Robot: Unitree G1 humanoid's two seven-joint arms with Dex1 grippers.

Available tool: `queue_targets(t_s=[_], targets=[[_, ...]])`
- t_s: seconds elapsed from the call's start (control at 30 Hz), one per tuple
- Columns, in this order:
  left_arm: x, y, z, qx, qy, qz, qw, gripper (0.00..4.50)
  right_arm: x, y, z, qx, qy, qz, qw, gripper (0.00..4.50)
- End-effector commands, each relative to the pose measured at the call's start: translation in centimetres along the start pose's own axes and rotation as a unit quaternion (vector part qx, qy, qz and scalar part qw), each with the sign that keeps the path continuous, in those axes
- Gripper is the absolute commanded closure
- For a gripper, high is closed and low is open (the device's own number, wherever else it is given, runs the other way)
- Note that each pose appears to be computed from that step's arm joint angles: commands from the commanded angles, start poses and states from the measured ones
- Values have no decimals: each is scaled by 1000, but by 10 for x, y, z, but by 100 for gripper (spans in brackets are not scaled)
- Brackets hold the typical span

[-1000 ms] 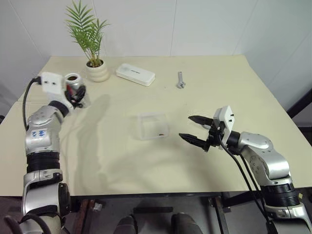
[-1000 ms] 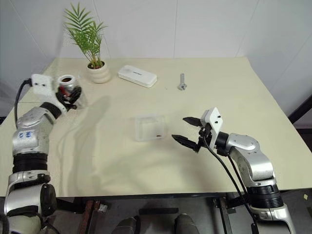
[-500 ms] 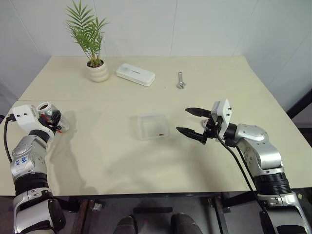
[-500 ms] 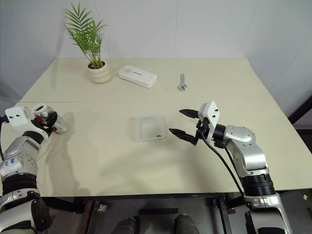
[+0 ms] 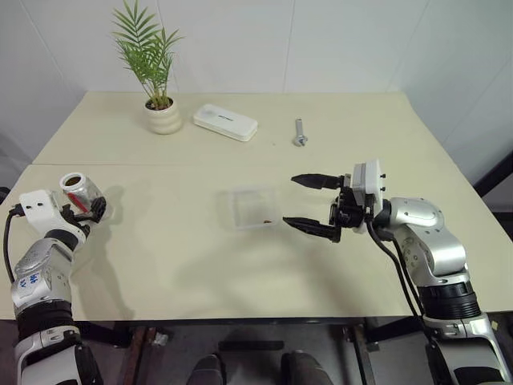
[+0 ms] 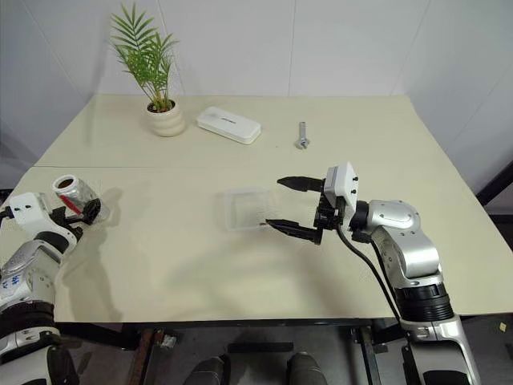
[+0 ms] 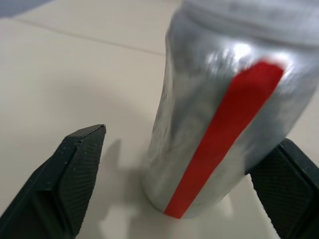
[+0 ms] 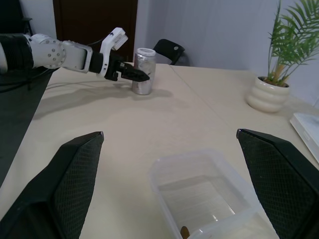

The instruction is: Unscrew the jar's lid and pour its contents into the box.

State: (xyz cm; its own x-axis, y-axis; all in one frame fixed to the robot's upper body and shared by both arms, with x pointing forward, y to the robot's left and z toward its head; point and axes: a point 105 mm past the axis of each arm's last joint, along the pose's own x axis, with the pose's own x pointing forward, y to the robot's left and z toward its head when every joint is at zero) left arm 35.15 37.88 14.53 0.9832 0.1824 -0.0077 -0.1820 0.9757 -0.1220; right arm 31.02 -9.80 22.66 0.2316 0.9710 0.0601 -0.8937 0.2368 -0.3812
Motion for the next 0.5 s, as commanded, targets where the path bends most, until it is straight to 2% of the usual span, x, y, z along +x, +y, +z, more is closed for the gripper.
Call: queue_targets(t_s=[0.03, 0.23, 0.37, 0.5], targets=[[-11, -4, 13, 34, -13, -17, 999, 2, -1, -1, 14, -27, -3, 8, 1000, 0], [-41, -8, 8, 75, 9, -40, 996, 2, -6, 1, 10, -17, 4, 6, 1000, 0], [-67, -1, 5, 122, 28, -30, 992, 2, -9, 4, 8, -10, 9, 7, 1000, 0], [-94, -7, -1, 240, 55, -78, 966, 2, -15, 3, 6, -8, 21, 7, 1000, 0]])
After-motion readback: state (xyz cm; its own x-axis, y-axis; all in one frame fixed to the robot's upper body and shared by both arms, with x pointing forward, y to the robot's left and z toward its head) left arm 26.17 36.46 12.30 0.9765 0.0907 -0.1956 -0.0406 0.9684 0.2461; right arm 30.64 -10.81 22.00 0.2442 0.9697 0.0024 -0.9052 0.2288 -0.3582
